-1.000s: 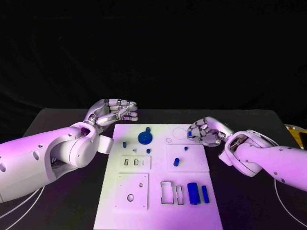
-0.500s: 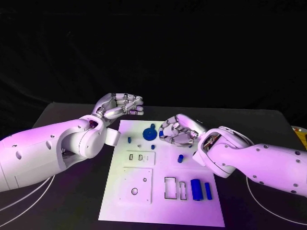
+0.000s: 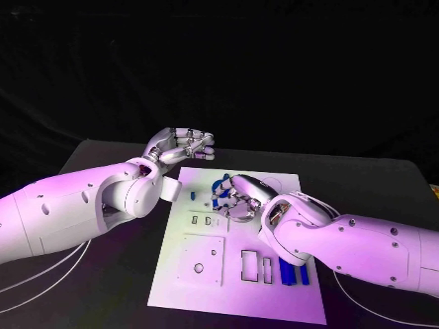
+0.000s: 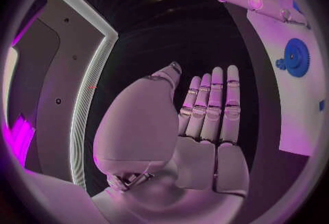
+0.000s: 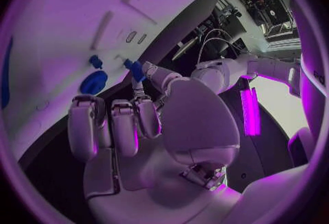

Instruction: Assemble the parts on the task board

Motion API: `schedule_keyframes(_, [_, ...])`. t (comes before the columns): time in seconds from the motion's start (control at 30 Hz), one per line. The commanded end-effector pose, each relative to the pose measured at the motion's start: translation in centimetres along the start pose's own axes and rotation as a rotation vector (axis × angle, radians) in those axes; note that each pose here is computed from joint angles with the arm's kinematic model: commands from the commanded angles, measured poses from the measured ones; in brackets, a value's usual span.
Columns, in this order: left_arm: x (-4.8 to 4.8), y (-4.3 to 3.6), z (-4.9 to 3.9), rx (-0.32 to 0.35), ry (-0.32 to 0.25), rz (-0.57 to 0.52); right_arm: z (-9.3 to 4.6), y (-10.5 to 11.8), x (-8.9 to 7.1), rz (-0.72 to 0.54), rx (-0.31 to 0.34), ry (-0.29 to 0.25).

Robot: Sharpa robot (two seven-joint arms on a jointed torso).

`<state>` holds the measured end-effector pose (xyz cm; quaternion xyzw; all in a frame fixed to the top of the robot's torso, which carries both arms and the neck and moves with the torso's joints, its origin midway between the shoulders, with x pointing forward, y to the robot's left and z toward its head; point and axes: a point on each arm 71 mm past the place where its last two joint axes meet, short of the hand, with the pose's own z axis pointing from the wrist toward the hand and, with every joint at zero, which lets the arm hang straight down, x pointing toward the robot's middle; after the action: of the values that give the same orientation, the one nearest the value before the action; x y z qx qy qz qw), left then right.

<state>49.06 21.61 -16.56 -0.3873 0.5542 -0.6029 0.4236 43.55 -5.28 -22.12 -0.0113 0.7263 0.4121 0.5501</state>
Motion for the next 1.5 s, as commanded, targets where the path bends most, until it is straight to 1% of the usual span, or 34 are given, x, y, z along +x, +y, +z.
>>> schedule_keyframes(0.03, [0.28, -0.09, 0.08, 0.004, 0.017, -0.014, 0.1, 0.1, 0.9, -0.072, 0.016, 0.031])
schedule_keyframes(0.33, [0.29, -0.08, 0.08, 0.002, 0.017, -0.014, 0.1, -0.1, 2.2, -0.096, 0.029, 0.071])
schedule_keyframes(0.77, [0.17, -0.07, 0.03, 0.0, 0.017, -0.013, -0.1, -0.1, 2.8, -0.125, 0.026, 0.1])
schedule_keyframes(1.5, [-0.01, -0.07, -0.07, -0.003, 0.015, -0.012, 0.0, -0.7, 3.1, -0.151, 0.039, 0.097])
